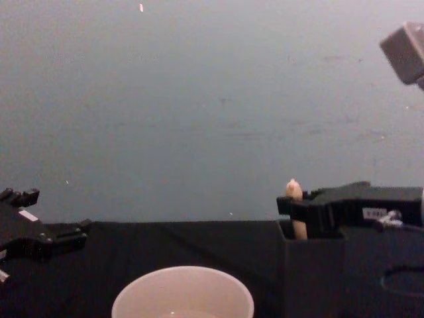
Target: Pick up the stirring spoon with one hand, stir inside the cup, then place it back in its original position.
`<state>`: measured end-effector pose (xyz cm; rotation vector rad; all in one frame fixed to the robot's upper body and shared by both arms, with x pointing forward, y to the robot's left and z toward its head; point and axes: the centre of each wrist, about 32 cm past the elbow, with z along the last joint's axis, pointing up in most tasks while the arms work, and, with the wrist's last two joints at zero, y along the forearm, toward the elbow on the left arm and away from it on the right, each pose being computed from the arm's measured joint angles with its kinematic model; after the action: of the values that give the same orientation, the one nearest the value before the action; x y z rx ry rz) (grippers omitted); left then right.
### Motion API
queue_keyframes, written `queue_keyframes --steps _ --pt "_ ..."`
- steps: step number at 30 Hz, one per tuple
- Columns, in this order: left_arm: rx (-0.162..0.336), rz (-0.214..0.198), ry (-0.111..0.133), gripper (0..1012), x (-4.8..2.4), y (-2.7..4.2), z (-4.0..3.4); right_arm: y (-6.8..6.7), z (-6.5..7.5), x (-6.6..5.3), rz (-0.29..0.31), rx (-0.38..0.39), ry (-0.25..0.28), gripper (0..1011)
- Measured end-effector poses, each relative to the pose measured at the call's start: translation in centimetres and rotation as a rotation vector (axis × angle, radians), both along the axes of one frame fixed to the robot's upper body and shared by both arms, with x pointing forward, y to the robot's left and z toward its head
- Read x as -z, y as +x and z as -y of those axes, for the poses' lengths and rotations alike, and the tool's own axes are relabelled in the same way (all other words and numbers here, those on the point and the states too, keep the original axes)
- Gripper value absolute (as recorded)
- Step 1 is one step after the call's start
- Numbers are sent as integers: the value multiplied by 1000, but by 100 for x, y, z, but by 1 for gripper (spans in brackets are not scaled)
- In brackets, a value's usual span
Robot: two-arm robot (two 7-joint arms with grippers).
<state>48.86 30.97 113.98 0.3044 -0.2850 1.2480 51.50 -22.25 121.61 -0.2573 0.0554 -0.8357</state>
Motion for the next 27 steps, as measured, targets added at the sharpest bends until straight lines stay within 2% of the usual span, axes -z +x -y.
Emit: queue_keyframes --steps 7,17,27 --pt "0 0 0 1001 0 0 0 -68 54 -110 58 6 35 215" --pt "0 0 0 1001 0 0 0 -166 138 -328 151 14 119 215" --pt "0 0 0 1001 0 0 0 -187 127 -450 225 26 203 215"
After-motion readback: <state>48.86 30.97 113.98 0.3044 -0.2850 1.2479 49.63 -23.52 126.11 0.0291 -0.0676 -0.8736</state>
